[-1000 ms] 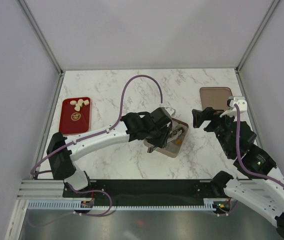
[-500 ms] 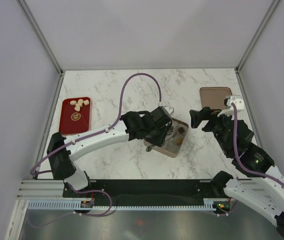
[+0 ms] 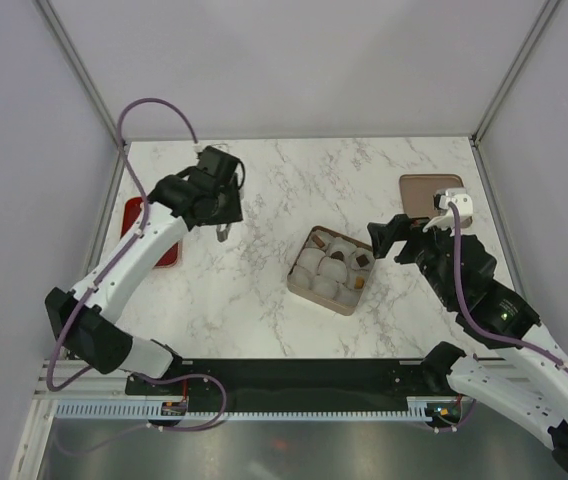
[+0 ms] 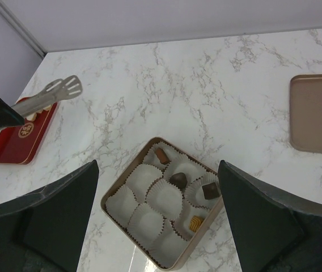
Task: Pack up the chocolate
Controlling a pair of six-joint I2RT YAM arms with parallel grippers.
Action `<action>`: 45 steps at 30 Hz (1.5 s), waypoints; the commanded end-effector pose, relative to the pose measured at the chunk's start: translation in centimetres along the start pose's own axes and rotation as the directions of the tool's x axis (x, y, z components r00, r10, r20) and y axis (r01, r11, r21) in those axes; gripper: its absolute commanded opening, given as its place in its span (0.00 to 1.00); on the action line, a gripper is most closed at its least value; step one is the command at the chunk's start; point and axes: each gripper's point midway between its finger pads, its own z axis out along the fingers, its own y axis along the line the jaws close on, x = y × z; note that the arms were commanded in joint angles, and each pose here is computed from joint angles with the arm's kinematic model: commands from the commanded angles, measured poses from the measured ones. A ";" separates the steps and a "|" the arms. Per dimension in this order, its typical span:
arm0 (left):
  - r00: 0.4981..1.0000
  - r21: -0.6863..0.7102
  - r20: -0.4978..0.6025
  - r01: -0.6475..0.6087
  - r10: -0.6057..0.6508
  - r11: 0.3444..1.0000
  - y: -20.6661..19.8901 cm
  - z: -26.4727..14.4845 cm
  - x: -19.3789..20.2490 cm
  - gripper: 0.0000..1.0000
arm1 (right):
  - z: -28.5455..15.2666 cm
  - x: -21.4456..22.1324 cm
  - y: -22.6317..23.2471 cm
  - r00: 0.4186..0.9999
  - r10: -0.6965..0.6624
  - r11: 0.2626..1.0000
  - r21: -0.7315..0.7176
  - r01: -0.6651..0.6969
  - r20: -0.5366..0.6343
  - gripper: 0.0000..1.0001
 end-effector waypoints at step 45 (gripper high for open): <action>0.917 -0.515 -0.134 0.259 -0.376 0.817 22.8 5.2 4.9 0.52 | 0.4 1.9 2.1 0.999 0.046 0.989 -0.144 -0.045 0.003 0.95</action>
